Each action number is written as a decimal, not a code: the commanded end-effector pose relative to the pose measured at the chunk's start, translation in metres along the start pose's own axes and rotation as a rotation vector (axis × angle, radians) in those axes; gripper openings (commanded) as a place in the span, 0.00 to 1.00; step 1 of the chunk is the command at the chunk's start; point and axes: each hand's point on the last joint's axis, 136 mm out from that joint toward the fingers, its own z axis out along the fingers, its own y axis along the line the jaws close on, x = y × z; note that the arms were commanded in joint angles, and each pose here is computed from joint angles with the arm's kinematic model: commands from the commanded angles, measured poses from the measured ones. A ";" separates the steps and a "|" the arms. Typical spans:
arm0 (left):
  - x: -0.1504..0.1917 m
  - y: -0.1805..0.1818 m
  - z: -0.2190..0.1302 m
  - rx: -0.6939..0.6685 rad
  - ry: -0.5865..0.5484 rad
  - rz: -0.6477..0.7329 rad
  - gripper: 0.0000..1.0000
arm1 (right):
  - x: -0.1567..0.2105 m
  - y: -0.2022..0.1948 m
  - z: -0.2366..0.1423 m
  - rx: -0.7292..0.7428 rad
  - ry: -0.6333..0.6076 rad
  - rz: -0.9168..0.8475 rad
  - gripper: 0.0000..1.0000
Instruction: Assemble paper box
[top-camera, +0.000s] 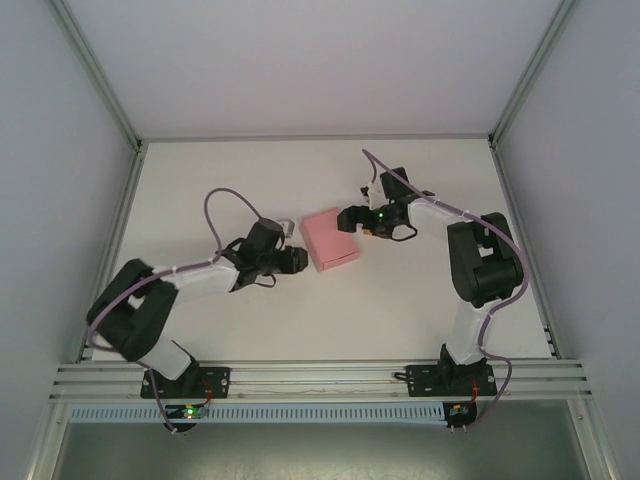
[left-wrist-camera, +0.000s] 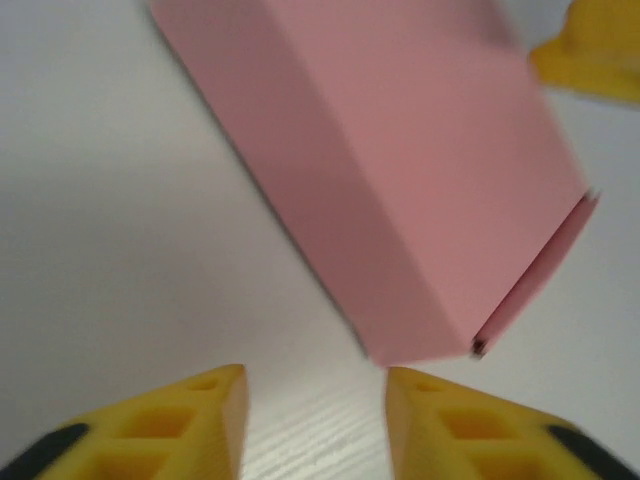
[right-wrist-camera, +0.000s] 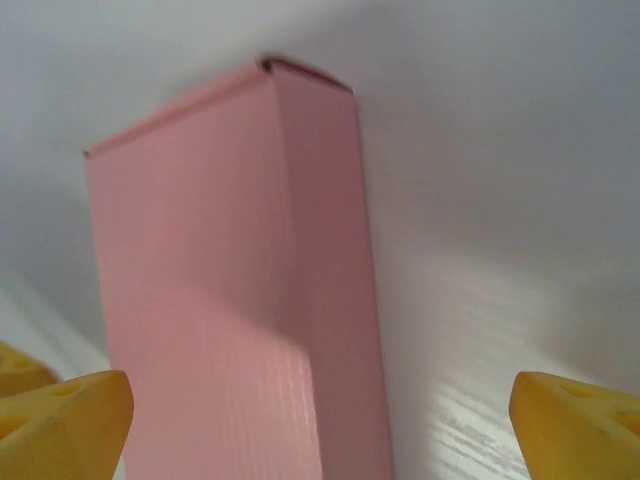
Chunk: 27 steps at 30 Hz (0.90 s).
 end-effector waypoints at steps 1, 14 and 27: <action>-0.001 -0.038 0.003 0.192 0.015 0.070 0.28 | 0.015 0.002 0.010 -0.013 0.059 -0.008 0.92; 0.005 -0.033 0.038 0.198 0.091 0.093 0.07 | 0.042 0.003 0.032 -0.033 0.160 0.032 0.73; -0.043 -0.037 0.050 0.213 -0.143 0.049 0.06 | 0.106 0.019 0.063 -0.085 0.306 0.132 0.38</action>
